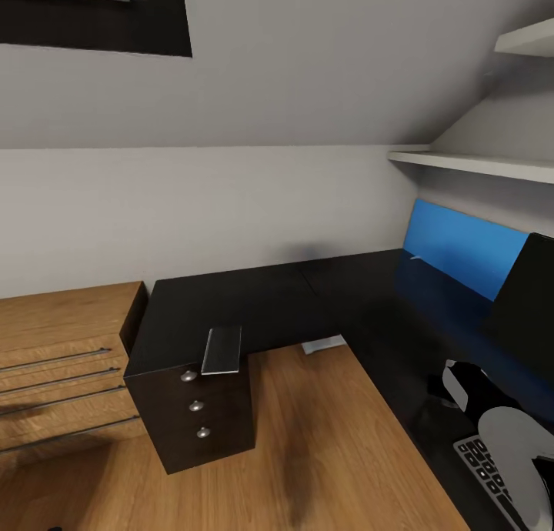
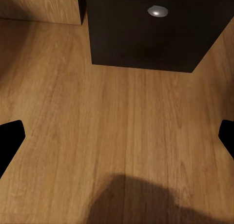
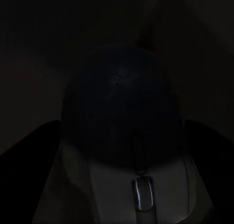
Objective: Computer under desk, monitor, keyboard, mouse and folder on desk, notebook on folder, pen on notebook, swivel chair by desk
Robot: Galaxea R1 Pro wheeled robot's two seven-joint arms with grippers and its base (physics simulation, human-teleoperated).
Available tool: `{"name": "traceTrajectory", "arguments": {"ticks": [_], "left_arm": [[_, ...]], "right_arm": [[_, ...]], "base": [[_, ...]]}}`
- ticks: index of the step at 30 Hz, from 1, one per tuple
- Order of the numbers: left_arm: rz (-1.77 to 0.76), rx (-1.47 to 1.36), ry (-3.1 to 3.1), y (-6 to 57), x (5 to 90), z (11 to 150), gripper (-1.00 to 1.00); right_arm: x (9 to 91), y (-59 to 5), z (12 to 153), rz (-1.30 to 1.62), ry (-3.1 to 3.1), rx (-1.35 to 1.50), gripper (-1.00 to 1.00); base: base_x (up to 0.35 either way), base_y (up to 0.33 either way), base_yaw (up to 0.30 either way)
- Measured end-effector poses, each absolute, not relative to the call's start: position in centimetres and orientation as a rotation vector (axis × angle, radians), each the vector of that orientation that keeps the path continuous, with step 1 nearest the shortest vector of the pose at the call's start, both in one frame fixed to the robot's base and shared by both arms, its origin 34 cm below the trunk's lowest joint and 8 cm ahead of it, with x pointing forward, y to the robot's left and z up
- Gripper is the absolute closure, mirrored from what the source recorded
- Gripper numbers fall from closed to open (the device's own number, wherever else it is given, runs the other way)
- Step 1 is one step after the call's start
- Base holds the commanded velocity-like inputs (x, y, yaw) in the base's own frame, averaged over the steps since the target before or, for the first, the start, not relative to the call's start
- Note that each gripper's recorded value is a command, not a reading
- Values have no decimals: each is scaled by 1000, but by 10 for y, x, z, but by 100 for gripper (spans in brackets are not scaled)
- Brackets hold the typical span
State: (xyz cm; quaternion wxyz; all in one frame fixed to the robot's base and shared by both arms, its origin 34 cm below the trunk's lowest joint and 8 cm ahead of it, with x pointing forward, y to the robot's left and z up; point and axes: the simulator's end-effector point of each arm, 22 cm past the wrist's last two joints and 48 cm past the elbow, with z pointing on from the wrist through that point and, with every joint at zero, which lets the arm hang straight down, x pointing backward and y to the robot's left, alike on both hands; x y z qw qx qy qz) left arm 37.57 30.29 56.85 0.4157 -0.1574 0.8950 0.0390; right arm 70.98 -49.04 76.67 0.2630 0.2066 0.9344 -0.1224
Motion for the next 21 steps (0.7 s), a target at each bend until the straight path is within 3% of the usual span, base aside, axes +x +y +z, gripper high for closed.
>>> {"name": "traceTrajectory", "arguments": {"ticks": [21], "left_arm": [[97,-394,2245,303,376,569,-100]], "right_arm": [[710,-491,767,-332,2527,559,100]], "base": [[-29,0,0]]}}
